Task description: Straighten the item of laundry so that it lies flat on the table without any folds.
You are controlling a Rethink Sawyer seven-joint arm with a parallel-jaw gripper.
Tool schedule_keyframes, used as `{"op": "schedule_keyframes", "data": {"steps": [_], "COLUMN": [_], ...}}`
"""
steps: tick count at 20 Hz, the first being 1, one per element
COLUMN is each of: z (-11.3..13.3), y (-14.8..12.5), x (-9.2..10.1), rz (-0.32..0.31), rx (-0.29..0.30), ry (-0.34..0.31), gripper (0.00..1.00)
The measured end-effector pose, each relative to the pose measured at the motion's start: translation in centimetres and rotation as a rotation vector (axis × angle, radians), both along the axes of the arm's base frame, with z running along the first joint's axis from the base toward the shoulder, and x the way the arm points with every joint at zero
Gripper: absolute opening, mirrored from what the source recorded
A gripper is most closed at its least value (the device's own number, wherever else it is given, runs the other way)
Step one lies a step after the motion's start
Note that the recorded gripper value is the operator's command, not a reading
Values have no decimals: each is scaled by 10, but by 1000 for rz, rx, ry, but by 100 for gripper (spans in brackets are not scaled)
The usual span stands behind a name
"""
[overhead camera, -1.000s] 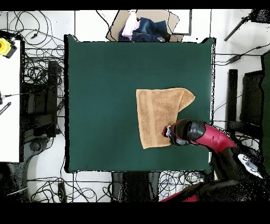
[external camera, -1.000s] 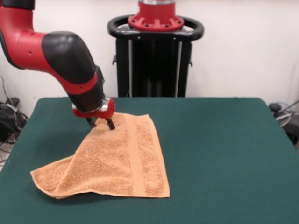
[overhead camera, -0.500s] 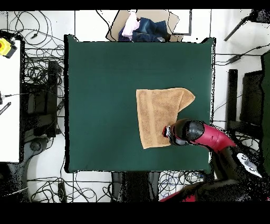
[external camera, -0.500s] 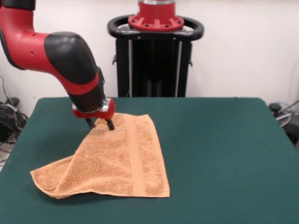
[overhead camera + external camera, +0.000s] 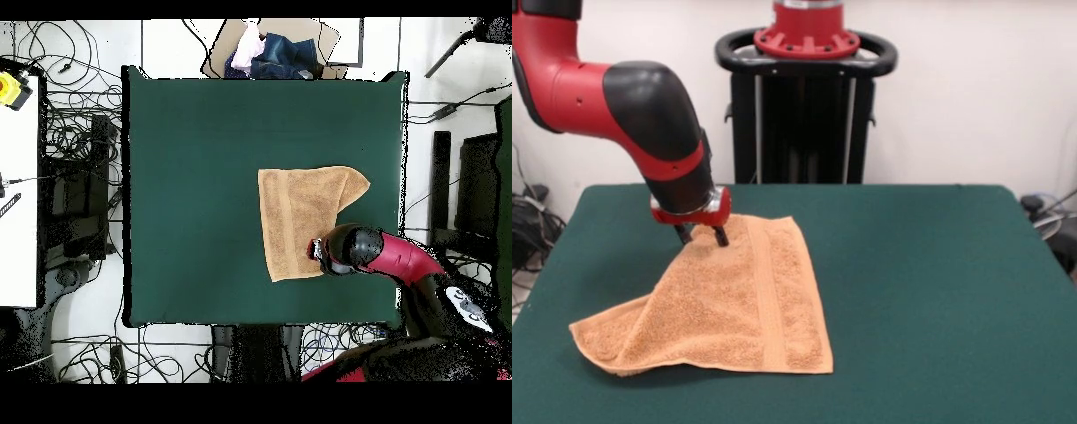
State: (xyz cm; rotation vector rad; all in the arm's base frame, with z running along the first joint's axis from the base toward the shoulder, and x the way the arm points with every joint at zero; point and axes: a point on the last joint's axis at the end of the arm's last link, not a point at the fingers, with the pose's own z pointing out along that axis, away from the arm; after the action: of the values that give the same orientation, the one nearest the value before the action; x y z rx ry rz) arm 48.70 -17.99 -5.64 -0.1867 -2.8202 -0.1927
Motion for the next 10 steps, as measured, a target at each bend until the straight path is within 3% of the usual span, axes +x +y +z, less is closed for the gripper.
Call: {"op": "schedule_keyframes", "data": {"steps": [10], "z": [0], "y": [-1], "x": [0], "rz": [-6], "rx": [5], "ry": [-2], "gripper": [100]}}
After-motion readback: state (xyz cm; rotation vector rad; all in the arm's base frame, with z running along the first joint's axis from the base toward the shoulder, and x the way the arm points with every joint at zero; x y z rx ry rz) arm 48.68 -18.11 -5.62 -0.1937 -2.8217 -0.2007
